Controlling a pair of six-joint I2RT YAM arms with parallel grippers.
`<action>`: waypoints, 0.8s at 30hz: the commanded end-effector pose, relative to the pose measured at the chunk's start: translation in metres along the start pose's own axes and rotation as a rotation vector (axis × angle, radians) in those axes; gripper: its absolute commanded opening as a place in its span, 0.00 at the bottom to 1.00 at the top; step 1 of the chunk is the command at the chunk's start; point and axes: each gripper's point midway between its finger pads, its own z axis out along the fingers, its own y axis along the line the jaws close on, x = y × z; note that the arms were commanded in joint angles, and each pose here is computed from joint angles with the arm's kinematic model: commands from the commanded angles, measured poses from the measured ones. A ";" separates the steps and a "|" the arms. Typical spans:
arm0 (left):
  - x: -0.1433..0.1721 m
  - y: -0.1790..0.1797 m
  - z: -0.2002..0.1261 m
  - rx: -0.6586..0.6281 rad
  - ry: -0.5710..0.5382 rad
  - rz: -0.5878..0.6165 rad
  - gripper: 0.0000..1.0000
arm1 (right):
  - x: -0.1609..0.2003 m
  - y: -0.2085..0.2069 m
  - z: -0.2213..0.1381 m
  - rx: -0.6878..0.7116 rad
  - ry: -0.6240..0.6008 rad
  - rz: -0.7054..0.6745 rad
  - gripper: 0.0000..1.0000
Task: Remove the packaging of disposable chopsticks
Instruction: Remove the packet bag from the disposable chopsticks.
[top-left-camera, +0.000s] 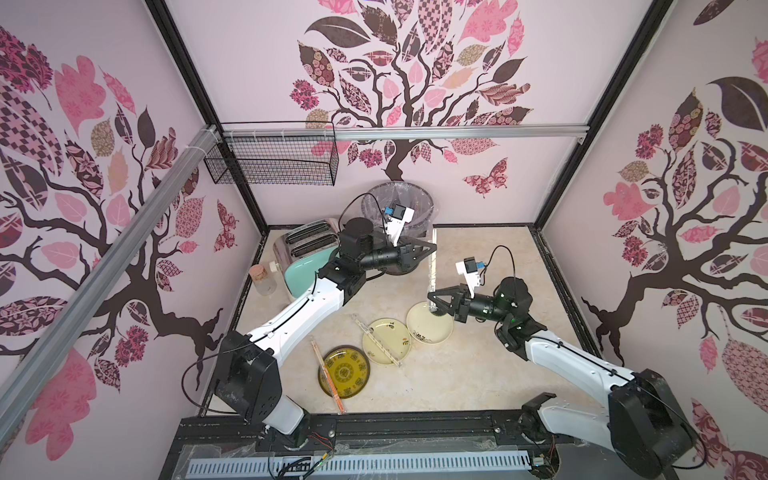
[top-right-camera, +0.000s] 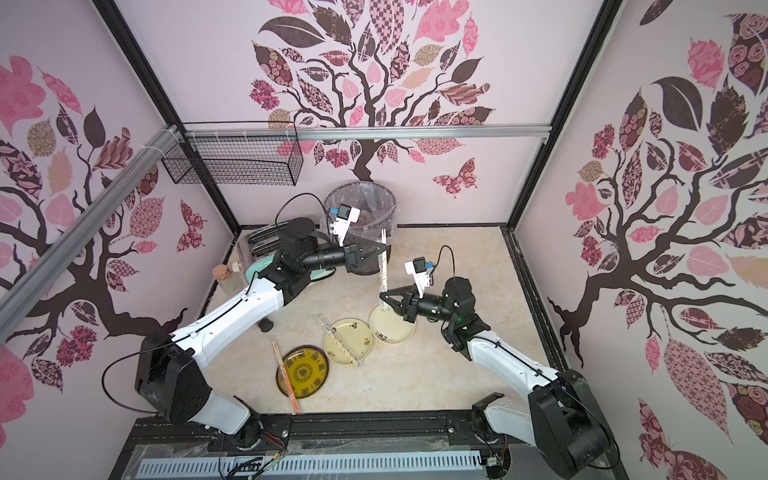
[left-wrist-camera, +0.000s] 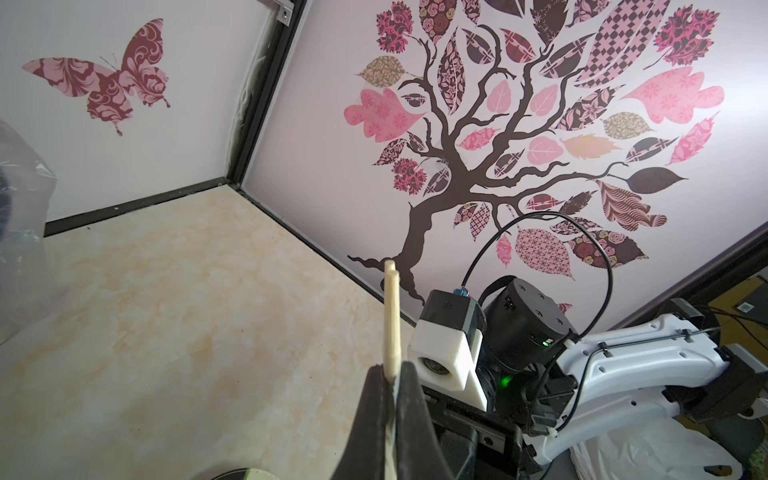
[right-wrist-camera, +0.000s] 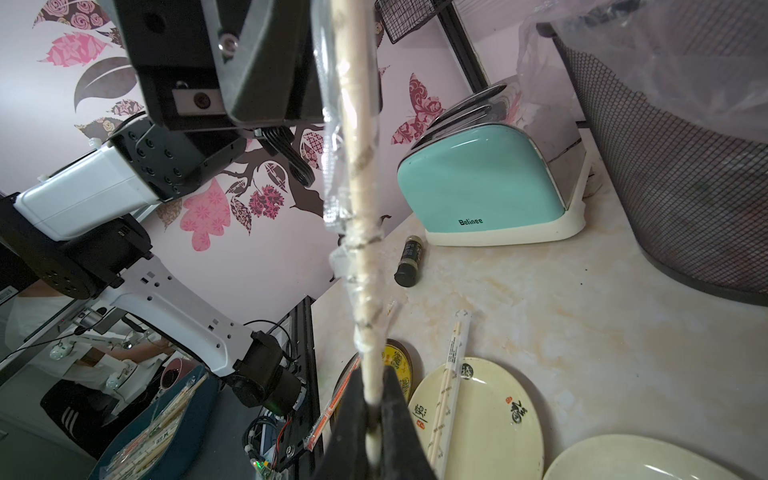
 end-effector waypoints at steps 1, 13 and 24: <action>0.060 -0.016 0.006 0.080 0.166 -0.123 0.07 | -0.057 0.015 0.000 0.006 -0.150 -0.121 0.00; 0.091 -0.018 0.000 0.070 0.196 -0.186 0.11 | -0.073 0.020 0.001 0.007 -0.175 -0.140 0.00; 0.117 -0.027 -0.004 0.082 0.214 -0.203 0.14 | -0.091 0.024 0.004 0.016 -0.199 -0.173 0.00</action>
